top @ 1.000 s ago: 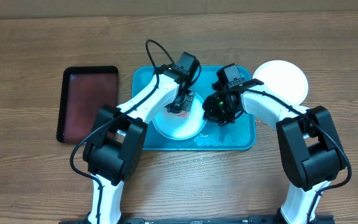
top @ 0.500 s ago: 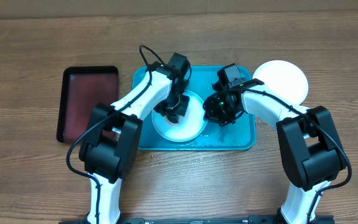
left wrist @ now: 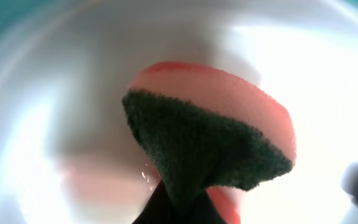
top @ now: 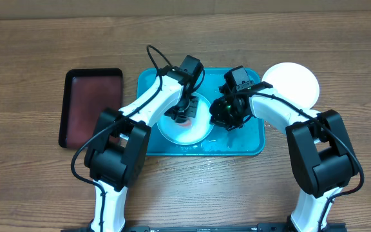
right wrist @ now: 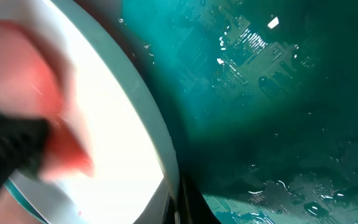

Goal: Clean dirty plates on tray and stack at the side

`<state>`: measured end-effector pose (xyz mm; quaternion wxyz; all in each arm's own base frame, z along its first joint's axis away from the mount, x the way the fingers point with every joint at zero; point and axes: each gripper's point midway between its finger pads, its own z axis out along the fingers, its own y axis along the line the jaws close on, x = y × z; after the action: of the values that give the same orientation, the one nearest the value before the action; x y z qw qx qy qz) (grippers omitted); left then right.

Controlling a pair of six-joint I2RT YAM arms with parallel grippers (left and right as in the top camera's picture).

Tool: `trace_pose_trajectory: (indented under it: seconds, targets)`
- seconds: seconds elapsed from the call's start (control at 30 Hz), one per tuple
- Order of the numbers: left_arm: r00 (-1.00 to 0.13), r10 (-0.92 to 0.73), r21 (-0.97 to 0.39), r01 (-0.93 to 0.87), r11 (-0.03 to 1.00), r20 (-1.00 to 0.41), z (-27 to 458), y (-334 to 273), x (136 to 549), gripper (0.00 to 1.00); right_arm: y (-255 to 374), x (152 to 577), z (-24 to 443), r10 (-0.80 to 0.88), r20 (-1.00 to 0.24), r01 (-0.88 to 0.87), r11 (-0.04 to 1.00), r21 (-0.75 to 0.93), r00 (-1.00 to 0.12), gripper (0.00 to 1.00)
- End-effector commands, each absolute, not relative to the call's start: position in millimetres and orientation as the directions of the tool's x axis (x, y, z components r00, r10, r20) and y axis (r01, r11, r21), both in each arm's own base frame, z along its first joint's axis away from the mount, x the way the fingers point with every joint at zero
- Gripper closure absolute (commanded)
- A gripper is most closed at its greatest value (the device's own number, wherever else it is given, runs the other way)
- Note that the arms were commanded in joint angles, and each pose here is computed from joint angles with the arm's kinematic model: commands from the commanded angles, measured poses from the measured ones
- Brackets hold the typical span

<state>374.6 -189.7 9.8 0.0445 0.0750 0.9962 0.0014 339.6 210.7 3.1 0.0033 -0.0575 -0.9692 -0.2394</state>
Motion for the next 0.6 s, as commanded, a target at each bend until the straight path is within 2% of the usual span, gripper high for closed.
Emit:
trace_pose_trajectory:
  seconds: [0.0,0.3,0.57]
  targets:
    - [-0.975,-0.065,0.329,-0.134,0.935,-0.213,13.1,-110.9,395.3,0.96,200.0,326.8,-20.1,0.116,0.080,0.138,0.904,0.405,-0.990,0.96]
    - [-0.983,-0.068,0.305,-0.119,0.945,-0.173,22.1,-109.2,389.0,0.96,200.0,326.8,-20.1,0.116,0.080,0.138,0.904,0.405,-0.990,0.96]
    - [-0.955,-0.118,0.092,-0.148,0.985,-0.273,90.4,-123.5,402.0,0.96,199.6,327.1,-19.3,0.117,0.081,0.140,0.904,0.403,-0.990,0.96]
